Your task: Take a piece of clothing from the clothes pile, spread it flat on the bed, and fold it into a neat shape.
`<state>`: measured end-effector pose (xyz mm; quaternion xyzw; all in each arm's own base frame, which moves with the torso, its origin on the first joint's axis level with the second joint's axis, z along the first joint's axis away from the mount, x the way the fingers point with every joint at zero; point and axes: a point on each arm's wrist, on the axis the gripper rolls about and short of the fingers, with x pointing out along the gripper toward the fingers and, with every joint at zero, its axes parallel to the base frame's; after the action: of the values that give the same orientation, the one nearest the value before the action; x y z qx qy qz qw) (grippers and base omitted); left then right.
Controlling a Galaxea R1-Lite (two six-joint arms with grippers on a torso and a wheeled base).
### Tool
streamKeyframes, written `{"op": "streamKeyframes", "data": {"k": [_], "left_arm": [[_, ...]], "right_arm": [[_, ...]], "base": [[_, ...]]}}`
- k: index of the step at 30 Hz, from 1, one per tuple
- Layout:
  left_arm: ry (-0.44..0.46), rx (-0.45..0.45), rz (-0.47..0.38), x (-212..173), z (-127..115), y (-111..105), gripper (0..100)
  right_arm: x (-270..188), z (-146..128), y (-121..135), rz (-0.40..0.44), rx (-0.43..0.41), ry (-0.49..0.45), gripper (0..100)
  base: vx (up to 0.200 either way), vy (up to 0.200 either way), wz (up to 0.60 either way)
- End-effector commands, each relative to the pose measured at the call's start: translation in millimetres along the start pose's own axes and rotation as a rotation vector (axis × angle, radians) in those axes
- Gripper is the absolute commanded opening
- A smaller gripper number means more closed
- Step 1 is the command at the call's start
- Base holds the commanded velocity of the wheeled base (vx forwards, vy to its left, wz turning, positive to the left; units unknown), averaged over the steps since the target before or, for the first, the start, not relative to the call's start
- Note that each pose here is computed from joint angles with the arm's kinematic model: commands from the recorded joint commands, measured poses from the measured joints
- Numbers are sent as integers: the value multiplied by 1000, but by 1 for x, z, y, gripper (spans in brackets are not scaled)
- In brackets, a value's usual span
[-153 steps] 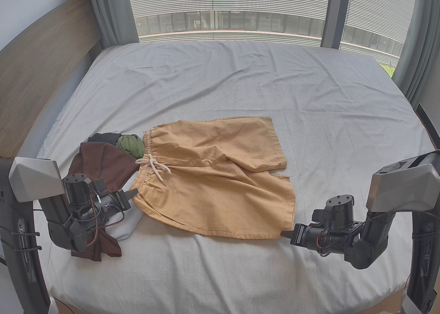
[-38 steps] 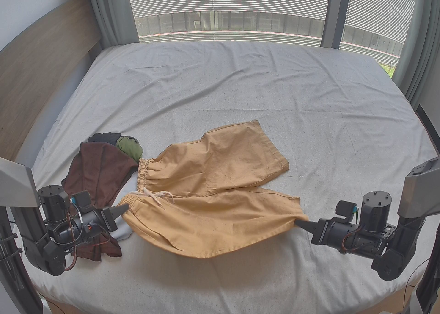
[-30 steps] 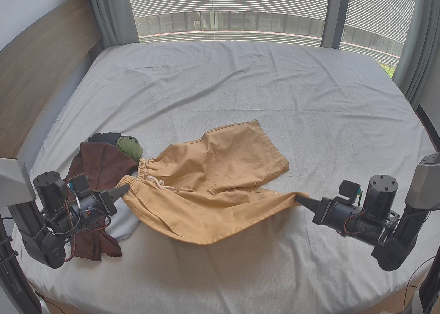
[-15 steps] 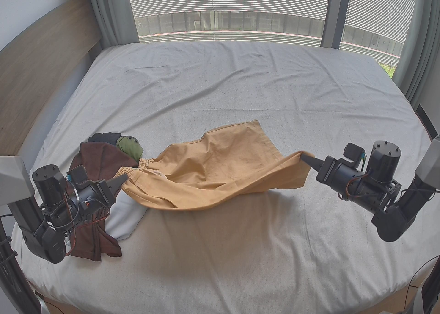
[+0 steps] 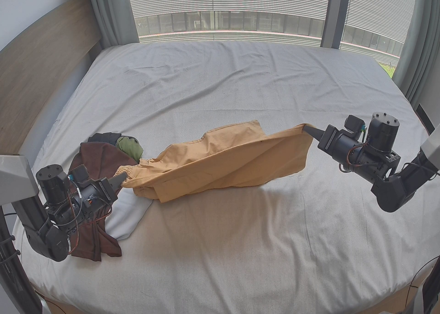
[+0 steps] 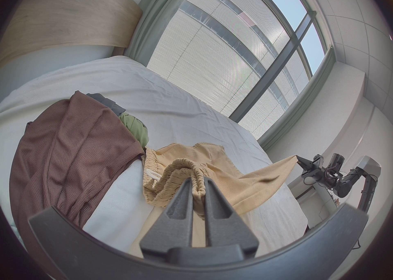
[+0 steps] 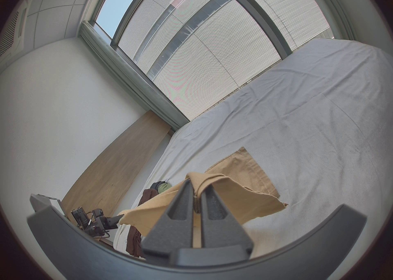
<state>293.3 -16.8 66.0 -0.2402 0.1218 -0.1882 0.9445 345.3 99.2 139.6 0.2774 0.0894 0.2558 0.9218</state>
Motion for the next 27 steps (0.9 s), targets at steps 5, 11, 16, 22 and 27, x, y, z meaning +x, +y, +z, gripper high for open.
{"op": "streamKeyframes", "data": {"k": [5,11,16,22,27], "left_arm": [[-3,-9,20,5,-2,5,0],[-42,-44,41,10,3,5,0],[-64,-53,69,16,3,8,0],[-57,-54,75,21,-1,8,0],[-63,-53,71,23,0,8,0]], "right_arm": [[10,19,-3,-18,0,-15,0],[19,23,-11,-44,8,-4,0],[26,23,-15,-58,15,15,0],[35,25,-17,-61,17,19,0],[40,21,-22,-66,20,27,0]], "base": [[0,0,0],[0,0,0],[0,0,0],[0,0,0],[0,0,0]]}}
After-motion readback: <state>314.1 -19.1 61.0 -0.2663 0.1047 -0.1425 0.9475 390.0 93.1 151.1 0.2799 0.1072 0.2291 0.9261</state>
